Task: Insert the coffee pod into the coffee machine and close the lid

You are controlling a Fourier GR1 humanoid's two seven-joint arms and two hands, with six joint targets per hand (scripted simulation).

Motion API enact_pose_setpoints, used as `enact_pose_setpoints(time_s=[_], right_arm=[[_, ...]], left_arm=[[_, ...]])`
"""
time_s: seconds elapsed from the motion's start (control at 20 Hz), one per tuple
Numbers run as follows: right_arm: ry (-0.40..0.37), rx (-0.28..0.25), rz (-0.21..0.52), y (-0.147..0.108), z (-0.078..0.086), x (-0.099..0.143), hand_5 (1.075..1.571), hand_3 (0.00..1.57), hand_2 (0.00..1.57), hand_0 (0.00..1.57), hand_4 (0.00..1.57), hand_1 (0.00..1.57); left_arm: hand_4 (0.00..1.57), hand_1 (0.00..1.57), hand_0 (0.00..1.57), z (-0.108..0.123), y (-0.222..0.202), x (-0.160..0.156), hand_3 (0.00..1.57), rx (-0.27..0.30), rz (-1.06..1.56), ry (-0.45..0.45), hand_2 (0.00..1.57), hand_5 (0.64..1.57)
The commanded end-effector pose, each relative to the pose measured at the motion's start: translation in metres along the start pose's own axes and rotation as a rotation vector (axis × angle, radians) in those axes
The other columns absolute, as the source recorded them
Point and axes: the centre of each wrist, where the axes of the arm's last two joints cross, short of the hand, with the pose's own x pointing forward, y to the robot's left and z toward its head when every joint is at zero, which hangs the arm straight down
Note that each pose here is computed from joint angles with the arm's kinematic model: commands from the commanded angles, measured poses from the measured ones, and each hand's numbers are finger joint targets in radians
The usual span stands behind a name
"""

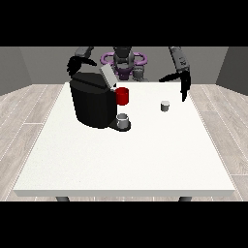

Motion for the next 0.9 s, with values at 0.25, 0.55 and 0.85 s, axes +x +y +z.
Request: enact_pose_setpoints(time_s=[0.25, 0.55, 0.85], right_arm=[[0.045, -0.008, 0.017, -0.001, -0.010, 0.004, 1.571, 0.00, 0.00, 0.00, 0.35, 0.00], [0.070, -0.033, 0.035, 0.032, -0.013, -0.010, 1.571, 0.00, 0.00, 0.00, 0.37, 0.00], [0.086, -0.032, 0.067, -0.006, -0.032, -0.010, 1.571, 0.00, 0.00, 0.00, 0.42, 0.00]], left_arm=[[0.00, 0.00, 0.00, -0.009, -0.023, -0.028, 0.00, -0.043, -0.111, 0.091, 0.00, 1.571], [0.00, 0.00, 0.00, -0.035, -0.027, -0.002, 0.00, -0.086, -0.212, 0.047, 0.46, 1.571], [0.00, 0.81, 0.81, -0.037, -0.037, -0.015, 0.50, -0.078, -0.270, 0.138, 0.85, 1.571]])
